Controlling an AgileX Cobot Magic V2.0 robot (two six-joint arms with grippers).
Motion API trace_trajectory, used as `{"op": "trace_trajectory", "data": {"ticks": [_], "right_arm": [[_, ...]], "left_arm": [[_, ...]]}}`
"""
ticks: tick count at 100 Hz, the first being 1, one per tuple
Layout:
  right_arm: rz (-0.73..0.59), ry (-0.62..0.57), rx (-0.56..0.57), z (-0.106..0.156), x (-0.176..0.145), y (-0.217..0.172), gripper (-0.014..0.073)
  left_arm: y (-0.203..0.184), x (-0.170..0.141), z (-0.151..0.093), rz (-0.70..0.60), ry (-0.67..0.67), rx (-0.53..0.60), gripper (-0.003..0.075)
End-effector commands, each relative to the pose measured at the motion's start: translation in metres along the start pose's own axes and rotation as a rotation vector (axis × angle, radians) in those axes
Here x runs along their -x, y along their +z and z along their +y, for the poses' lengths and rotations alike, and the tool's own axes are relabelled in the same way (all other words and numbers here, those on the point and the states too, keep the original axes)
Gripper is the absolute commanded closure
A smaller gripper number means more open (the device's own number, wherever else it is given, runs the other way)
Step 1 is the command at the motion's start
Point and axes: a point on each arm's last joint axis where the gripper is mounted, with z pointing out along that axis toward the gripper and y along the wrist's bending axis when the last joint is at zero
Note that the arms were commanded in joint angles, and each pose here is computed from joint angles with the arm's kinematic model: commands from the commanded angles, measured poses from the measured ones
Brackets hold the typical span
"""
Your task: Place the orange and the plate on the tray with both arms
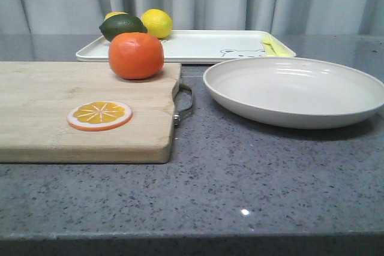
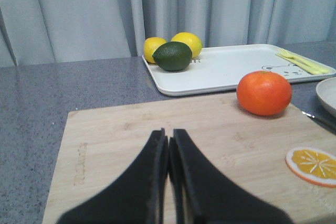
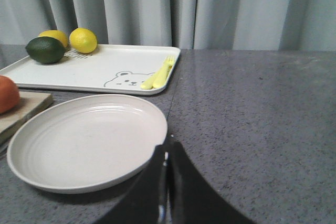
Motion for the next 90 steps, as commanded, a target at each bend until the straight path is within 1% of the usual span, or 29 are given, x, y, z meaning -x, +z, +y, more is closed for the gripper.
{"op": "trace_trajectory", "data": {"ticks": [1, 7, 15, 24, 34, 44, 57, 76, 83, 90], "right_arm": [[0.002, 0.05, 0.034, 0.006, 0.026, -0.005, 0.0662], [0.037, 0.073, 0.052, 0.009, 0.036, -0.006, 0.0662], [0.083, 0.101, 0.073, 0.013, 0.047, -0.004, 0.0662], [0.131, 0.116, 0.087, 0.016, 0.059, -0.001, 0.0662], [0.161, 0.123, 0.093, 0.018, 0.07, 0.004, 0.0662], [0.162, 0.135, 0.099, 0.02, 0.078, 0.008, 0.0662], [0.14, 0.185, 0.128, 0.022, 0.082, 0.008, 0.0662], [0.136, 0.195, 0.133, 0.023, 0.082, 0.009, 0.0658], [0.146, 0.194, 0.134, 0.023, 0.081, 0.008, 0.0622], [0.147, 0.194, 0.134, 0.023, 0.081, 0.008, 0.0531]], "left_arm": [[0.004, 0.031, 0.0, -0.068, -0.029, 0.004, 0.0739], [0.008, 0.043, -0.001, -0.052, -0.033, 0.002, 0.0739], [0.015, 0.056, -0.002, 0.016, -0.049, -0.009, 0.0739], [0.024, 0.071, -0.005, 0.073, -0.099, -0.03, 0.0739], [0.036, 0.085, -0.008, 0.125, -0.171, -0.056, 0.0739], [0.044, 0.098, -0.01, 0.136, -0.219, -0.072, 0.0739], [0.05, 0.102, -0.009, 0.137, -0.22, -0.069, 0.0739], [0.05, 0.101, -0.01, 0.148, -0.206, -0.072, 0.0739], [0.05, 0.101, -0.01, 0.15, -0.206, -0.072, 0.0733], [0.05, 0.101, -0.01, 0.15, -0.206, -0.072, 0.069]]}}
